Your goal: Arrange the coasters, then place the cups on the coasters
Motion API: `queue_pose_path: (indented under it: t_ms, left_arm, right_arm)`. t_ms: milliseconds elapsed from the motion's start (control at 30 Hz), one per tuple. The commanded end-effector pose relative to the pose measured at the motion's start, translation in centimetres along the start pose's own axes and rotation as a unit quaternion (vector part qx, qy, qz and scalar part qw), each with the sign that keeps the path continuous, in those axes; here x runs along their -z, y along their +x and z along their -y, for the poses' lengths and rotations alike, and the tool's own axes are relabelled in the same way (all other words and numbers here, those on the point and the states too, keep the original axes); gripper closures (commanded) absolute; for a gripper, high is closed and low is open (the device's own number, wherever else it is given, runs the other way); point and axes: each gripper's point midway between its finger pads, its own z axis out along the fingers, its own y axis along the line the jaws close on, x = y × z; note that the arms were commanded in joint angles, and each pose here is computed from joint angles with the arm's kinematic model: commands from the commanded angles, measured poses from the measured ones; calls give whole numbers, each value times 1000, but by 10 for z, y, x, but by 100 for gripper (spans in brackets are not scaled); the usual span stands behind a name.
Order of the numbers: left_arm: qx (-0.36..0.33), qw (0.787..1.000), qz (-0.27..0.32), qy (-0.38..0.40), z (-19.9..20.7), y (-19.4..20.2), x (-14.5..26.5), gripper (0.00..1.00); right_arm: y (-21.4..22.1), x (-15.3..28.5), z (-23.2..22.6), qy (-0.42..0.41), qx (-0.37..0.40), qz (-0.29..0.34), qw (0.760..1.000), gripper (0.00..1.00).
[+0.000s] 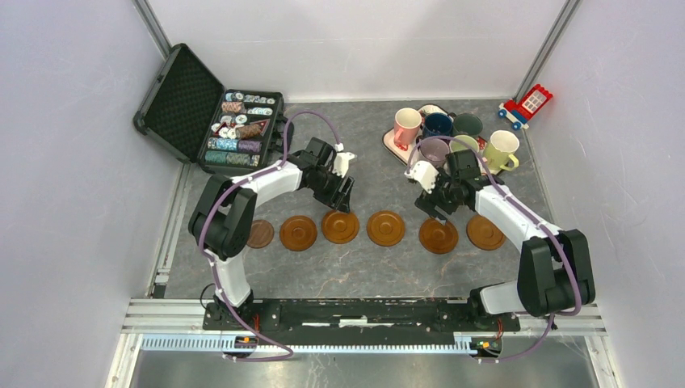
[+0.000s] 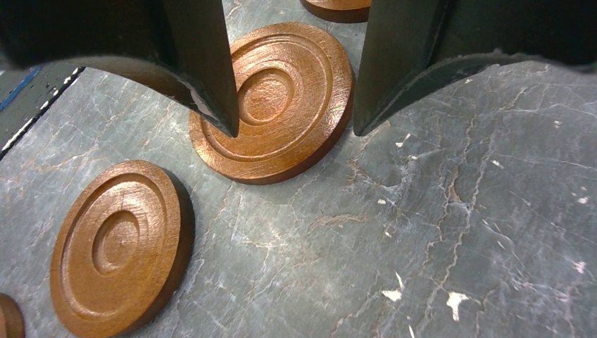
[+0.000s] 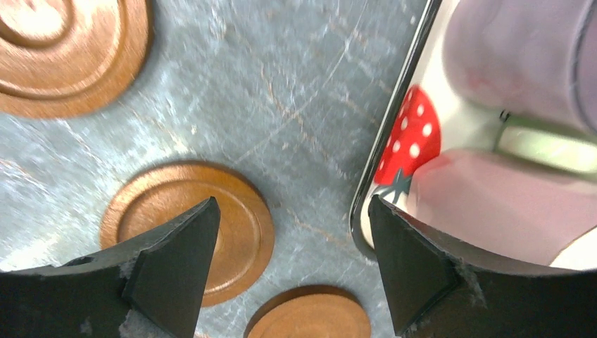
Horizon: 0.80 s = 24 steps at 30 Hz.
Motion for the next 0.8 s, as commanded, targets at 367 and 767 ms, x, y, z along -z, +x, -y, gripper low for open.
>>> queue_pose_path:
  t_ms: [367, 767]
  left_arm:
    - [-16, 999, -8, 29, 4, 9, -12, 37]
    - [-18, 998, -24, 48, 22, 32, -12, 47]
  right_arm:
    - [-116, -31, -22, -141, -36, 139, 980, 22]
    - [-126, -61, -61, -221, -12, 126, 967, 22]
